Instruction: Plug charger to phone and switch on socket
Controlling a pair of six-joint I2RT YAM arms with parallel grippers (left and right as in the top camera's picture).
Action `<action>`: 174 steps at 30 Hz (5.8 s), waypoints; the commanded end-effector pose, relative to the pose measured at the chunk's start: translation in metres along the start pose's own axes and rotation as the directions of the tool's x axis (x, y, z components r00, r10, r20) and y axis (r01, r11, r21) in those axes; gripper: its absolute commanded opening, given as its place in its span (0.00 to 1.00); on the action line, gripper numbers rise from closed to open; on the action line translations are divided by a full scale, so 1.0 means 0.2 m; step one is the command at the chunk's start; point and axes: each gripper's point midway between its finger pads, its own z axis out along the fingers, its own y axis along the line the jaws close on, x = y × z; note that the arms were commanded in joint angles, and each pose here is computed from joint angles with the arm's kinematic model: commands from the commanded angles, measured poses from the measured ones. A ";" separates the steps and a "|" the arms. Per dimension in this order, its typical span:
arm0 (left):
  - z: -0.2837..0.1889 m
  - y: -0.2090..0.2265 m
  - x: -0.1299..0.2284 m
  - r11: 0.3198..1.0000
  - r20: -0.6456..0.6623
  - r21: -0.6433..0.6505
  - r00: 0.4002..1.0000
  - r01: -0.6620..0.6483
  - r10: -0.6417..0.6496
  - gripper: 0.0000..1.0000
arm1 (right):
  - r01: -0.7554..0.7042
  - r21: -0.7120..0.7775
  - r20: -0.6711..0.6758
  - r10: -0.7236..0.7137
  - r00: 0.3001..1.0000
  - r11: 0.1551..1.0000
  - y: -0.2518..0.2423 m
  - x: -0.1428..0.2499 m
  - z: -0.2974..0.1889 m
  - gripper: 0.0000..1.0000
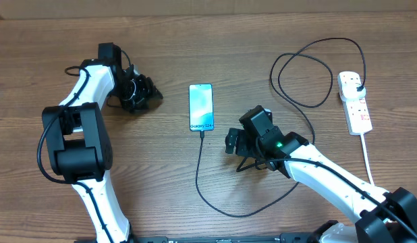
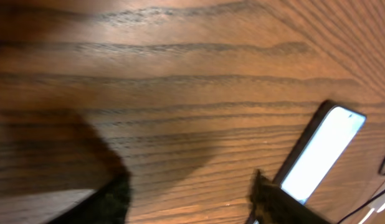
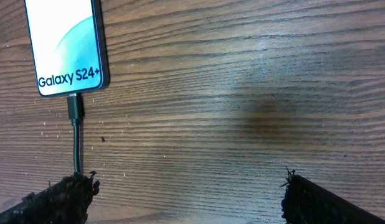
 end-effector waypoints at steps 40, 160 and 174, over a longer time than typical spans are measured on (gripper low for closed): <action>0.11 0.17 0.02 0.990 -0.010 -0.135 1.000 0.025 -0.027 0.99 | 0.010 -0.010 0.033 -0.010 0.999 1.000 0.02 -0.04 -0.03 1.00; 0.11 0.17 0.02 0.991 -0.010 -0.135 1.000 0.025 -0.027 0.99 | -0.911 0.397 0.506 0.800 0.323 0.116 -1.78 -0.52 -0.37 1.00; 0.11 0.17 0.02 0.991 -0.010 -0.135 1.000 0.025 -0.027 1.00 | -0.922 0.344 0.563 0.746 0.356 0.179 -1.83 -0.65 -0.37 1.00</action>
